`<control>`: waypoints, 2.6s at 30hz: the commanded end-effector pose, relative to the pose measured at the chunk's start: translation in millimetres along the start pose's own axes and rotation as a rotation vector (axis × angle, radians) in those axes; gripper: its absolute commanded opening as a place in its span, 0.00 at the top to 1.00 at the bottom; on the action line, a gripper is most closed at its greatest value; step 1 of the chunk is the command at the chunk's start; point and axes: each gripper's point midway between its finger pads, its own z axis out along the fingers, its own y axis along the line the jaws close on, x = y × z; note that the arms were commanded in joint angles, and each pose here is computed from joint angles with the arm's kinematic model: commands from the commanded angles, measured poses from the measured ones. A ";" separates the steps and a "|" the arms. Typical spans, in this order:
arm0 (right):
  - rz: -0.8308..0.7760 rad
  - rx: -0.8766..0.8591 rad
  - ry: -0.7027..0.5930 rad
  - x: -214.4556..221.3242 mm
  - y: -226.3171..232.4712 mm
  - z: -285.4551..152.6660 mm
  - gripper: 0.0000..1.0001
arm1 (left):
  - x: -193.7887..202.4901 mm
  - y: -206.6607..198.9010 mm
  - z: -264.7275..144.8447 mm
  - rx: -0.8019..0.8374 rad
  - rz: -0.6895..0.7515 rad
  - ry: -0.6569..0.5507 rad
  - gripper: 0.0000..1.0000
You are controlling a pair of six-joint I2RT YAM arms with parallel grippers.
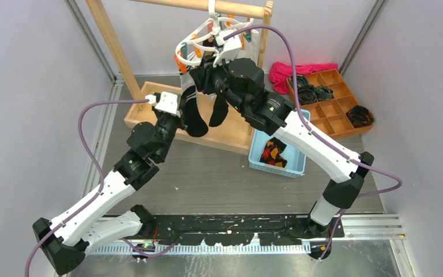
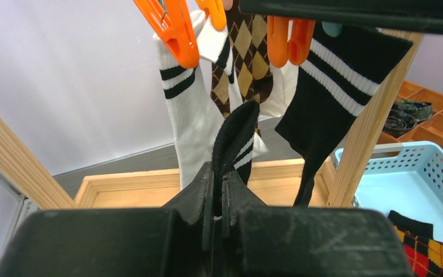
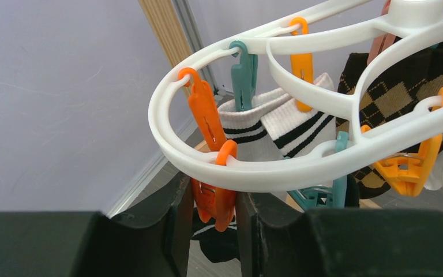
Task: Clip the socks to the hanger
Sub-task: Clamp the sock onto the hanger.
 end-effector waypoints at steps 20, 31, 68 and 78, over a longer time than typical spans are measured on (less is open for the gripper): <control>0.036 0.006 -0.118 -45.0 -0.4 -9.6 0.89 | -44.4 -8.7 5.0 0.042 -0.125 -0.049 1.00; 0.014 0.028 -0.104 -38.7 -5.3 -7.3 0.89 | -53.5 -5.3 3.3 0.033 -0.143 -0.065 1.00; 0.020 0.039 -0.085 -33.9 -6.2 -3.3 0.89 | -39.2 -10.6 10.6 0.023 -0.169 0.002 1.00; 0.008 0.047 -0.070 -26.5 -8.6 -2.1 0.89 | -48.1 -6.7 12.3 -0.002 -0.201 -0.004 1.00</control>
